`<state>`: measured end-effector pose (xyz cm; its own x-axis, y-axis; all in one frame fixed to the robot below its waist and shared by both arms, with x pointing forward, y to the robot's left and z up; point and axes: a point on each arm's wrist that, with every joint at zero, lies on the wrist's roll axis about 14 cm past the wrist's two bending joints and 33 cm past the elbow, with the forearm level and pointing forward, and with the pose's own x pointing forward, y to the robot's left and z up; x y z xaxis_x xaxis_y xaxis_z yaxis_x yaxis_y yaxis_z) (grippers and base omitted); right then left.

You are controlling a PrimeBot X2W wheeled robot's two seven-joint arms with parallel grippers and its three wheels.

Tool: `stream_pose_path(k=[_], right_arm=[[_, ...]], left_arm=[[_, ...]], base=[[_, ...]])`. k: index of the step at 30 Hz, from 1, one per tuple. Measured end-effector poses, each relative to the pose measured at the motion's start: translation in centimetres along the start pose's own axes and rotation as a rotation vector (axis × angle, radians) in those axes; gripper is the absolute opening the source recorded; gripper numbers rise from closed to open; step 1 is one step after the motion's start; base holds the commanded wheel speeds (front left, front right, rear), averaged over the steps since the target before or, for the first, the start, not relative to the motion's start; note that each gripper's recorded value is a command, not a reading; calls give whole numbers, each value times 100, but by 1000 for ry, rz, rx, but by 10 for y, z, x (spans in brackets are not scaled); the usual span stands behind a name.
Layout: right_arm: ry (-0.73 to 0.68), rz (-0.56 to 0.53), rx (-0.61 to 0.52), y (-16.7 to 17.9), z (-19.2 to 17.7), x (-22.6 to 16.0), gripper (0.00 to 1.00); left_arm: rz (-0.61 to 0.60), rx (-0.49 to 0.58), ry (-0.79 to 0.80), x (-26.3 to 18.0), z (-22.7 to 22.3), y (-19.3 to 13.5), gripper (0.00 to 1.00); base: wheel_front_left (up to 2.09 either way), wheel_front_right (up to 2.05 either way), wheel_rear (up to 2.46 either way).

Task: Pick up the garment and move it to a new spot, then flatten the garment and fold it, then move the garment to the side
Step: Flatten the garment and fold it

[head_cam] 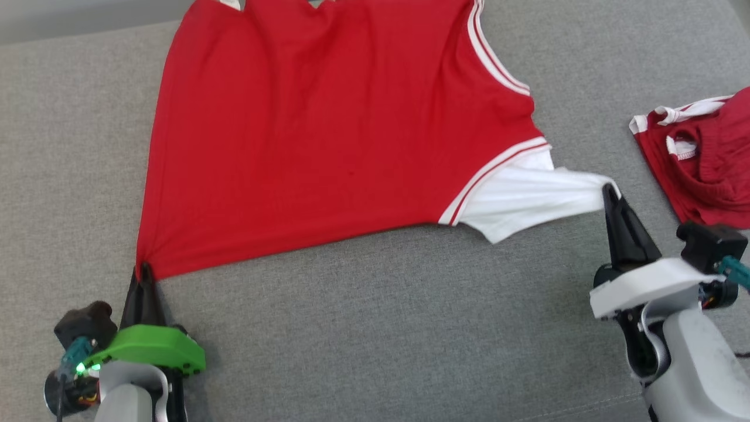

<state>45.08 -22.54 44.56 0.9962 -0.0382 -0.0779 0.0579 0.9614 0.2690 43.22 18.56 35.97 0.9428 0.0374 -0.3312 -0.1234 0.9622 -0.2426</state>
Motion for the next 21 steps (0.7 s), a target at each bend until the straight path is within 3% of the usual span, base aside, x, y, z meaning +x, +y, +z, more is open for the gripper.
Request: stream_pose_path(k=[8,21], right_arm=[[89,-78,58,-13,-31,-73,0],[140,-145,97,-23,-53,-154,0]], left_arm=[[-2,-18,53,-59,-23,2,0],[43,-52,123,-149,-62,12,0]], base=[[0,0,0],[0,0,0]])
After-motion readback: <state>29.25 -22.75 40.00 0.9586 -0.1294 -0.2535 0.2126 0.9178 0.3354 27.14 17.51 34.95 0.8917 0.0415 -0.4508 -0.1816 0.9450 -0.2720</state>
